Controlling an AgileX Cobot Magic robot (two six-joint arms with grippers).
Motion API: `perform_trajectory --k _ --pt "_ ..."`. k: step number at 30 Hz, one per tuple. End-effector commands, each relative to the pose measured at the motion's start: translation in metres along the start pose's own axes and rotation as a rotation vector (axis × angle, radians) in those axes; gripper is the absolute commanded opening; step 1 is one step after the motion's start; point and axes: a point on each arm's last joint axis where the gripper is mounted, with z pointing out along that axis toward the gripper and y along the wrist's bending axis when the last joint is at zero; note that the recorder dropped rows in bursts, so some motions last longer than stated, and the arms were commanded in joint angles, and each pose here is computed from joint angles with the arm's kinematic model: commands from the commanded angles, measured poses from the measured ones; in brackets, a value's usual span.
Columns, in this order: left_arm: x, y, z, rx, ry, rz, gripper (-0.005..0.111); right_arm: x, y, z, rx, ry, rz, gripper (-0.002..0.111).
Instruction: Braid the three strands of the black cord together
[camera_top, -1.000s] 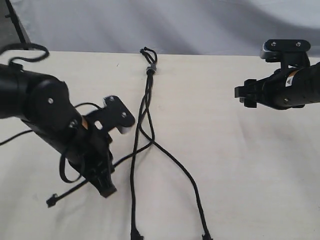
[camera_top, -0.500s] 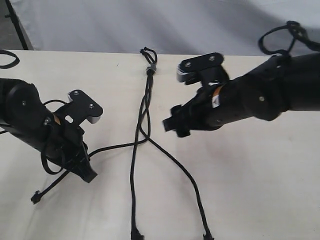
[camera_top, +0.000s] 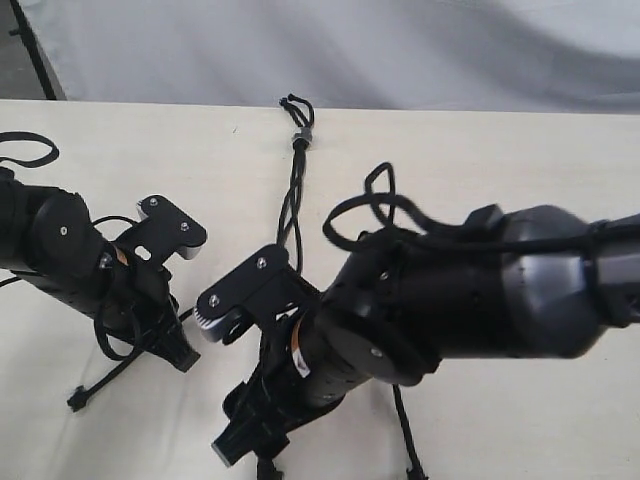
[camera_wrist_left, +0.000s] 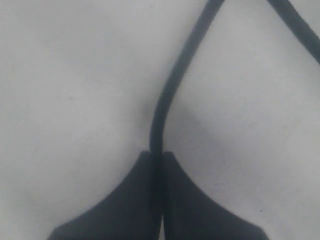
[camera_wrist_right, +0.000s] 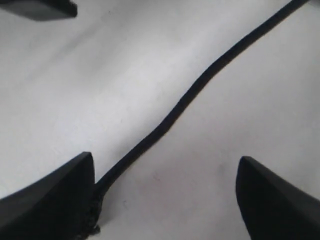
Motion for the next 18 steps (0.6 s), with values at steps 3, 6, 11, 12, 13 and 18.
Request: perform_trajectory --k 3,6,11,12,13,18 --pt "0.003 0.0 0.002 0.006 0.008 -0.031 0.001 0.007 0.006 0.023 0.003 0.062 0.046 0.073" --pt "0.003 0.0 0.002 0.006 0.008 -0.031 0.001 0.01 0.006 0.03 0.006 0.078 0.044 0.07" --pt "0.001 0.001 0.002 -0.004 -0.007 -0.031 0.001 0.012 0.006 0.034 0.011 0.098 0.036 0.029" --pt "0.001 0.001 0.002 -0.004 -0.007 -0.031 0.001 0.013 0.005 0.034 0.014 0.102 0.023 0.021" --pt "0.001 0.001 0.002 -0.004 -0.007 -0.031 0.001 0.012 0.005 0.032 0.022 0.104 0.006 0.011" --pt "0.001 0.001 0.002 -0.002 -0.004 -0.031 0.001 -0.001 -0.005 0.003 0.111 0.1 -0.085 0.0"
